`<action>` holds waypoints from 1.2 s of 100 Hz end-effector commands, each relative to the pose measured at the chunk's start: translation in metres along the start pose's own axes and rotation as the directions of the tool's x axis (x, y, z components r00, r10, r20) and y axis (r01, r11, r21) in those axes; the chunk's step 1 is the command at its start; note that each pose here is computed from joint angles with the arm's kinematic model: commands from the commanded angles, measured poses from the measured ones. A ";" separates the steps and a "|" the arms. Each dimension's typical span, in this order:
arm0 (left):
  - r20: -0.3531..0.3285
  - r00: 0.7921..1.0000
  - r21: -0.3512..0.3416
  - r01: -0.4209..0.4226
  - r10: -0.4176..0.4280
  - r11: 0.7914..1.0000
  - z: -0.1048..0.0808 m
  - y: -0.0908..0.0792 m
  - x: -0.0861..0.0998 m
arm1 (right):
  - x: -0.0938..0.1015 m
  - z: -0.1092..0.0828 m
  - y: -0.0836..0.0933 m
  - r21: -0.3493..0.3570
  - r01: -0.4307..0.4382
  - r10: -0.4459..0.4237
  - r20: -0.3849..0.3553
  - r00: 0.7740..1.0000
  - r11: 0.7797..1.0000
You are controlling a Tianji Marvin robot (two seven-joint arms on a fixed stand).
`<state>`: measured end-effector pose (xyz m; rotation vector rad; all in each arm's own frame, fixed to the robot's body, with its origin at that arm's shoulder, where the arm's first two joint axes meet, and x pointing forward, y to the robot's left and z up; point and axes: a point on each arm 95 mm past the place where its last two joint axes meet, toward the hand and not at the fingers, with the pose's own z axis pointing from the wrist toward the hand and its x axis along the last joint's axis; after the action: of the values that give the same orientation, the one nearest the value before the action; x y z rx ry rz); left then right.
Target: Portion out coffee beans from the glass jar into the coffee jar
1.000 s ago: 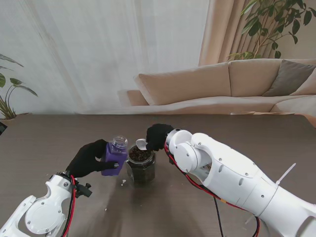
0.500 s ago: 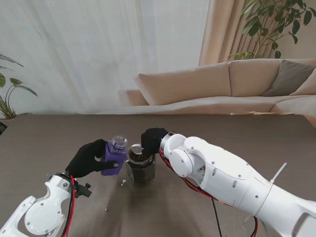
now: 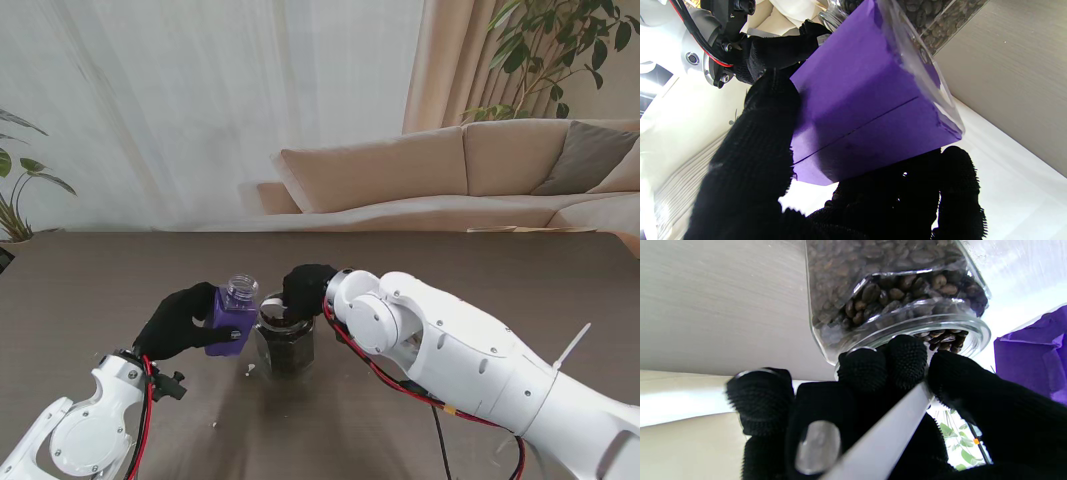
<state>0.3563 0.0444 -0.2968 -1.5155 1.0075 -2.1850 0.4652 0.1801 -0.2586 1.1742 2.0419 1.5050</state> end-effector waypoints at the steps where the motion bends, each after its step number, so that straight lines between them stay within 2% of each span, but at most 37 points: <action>1: -0.002 1.000 -0.014 0.006 -0.006 1.000 0.000 0.002 0.003 | 0.003 0.001 -0.004 0.030 -0.017 0.017 0.006 1.000 0.999; 10: -0.001 1.000 -0.013 0.006 -0.006 1.000 0.000 0.002 0.003 | 0.002 0.001 -0.003 0.040 -0.048 0.047 0.015 0.999 0.998; 43: -0.001 1.000 -0.016 0.010 -0.010 1.000 0.002 0.003 0.003 | 0.001 0.005 -0.006 0.039 0.042 -0.043 0.027 0.999 0.998; 71: 0.006 1.000 -0.014 0.009 -0.009 1.000 0.000 0.003 0.004 | 0.004 0.002 -0.008 0.110 -0.077 0.075 0.019 0.997 0.991; 85: 0.006 1.000 -0.014 0.009 -0.009 1.000 0.000 0.003 0.004 | 0.003 0.001 -0.006 0.121 -0.121 0.118 0.037 0.992 0.985; 120: 0.010 1.000 -0.016 0.011 -0.011 1.000 0.000 0.004 0.004 | 0.000 0.001 -0.002 0.083 -0.127 0.118 0.100 0.988 0.988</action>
<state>0.3556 0.0421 -0.2958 -1.5274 1.0041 -2.1800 0.4680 0.1805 -0.2555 1.3793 2.0213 1.4149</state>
